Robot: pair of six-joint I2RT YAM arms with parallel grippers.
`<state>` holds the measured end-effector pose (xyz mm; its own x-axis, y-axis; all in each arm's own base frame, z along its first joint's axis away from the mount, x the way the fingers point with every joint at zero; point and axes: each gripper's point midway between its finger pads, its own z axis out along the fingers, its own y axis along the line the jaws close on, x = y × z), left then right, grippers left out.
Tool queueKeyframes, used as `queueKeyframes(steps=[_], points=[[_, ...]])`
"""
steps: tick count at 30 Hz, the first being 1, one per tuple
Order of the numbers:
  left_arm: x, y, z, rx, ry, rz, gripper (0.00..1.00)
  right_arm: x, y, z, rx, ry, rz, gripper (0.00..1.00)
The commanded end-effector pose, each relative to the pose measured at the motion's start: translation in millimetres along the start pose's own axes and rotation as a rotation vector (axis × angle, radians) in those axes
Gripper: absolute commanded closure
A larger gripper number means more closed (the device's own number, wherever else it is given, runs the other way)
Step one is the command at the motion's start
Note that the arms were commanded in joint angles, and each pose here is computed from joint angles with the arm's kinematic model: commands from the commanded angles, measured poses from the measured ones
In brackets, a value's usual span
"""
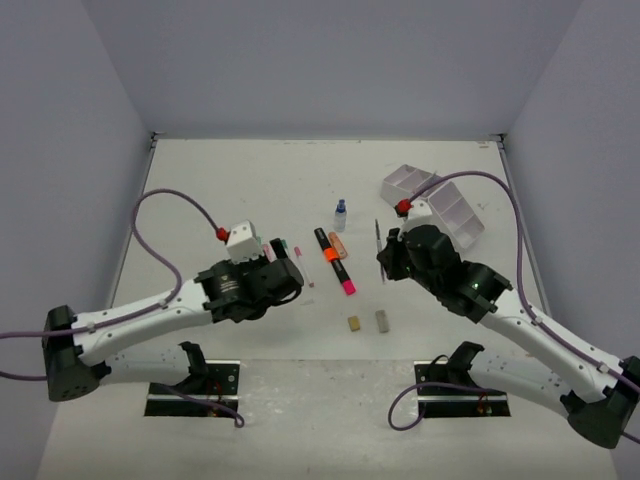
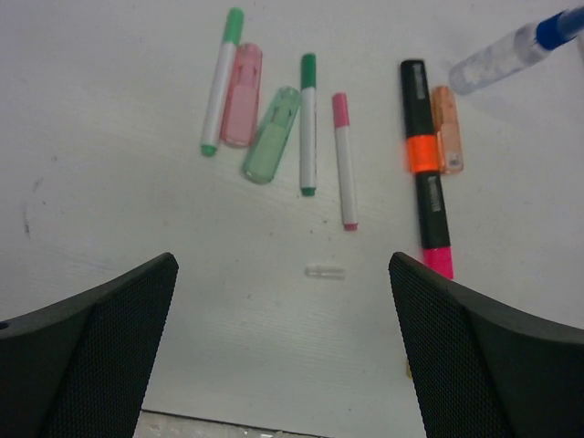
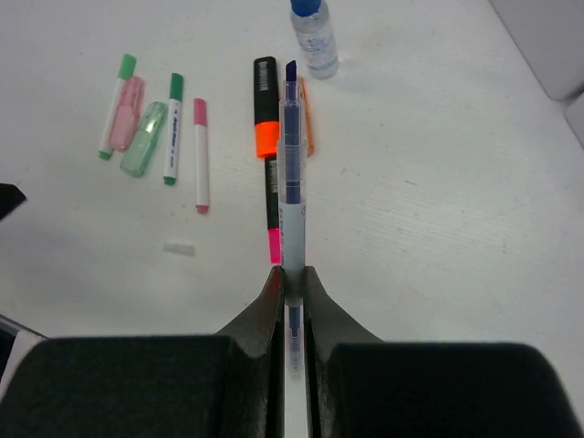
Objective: Sort the stationery into containers
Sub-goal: Close the pen cap on the pen.
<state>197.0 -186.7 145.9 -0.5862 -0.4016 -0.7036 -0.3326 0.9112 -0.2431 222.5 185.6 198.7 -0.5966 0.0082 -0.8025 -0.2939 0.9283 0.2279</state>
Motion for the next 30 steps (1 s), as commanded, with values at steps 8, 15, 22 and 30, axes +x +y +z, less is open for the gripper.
queueKeyframes(steps=[8,15,22,30], points=[[62,-32,29,-0.233,0.285,-0.282,0.03,9,-11,4,0.040,0.004,0.034,1.00],[69,-27,44,-0.276,0.285,-0.363,0.09,2,-15,-6,0.025,-0.047,0.027,1.00],[98,-17,58,-0.385,0.355,-0.319,0.14,2,-10,-6,-0.016,-0.065,0.023,1.00],[118,-23,70,-0.417,0.404,-0.312,0.17,8,1,-3,-0.081,-0.050,0.003,1.00]])
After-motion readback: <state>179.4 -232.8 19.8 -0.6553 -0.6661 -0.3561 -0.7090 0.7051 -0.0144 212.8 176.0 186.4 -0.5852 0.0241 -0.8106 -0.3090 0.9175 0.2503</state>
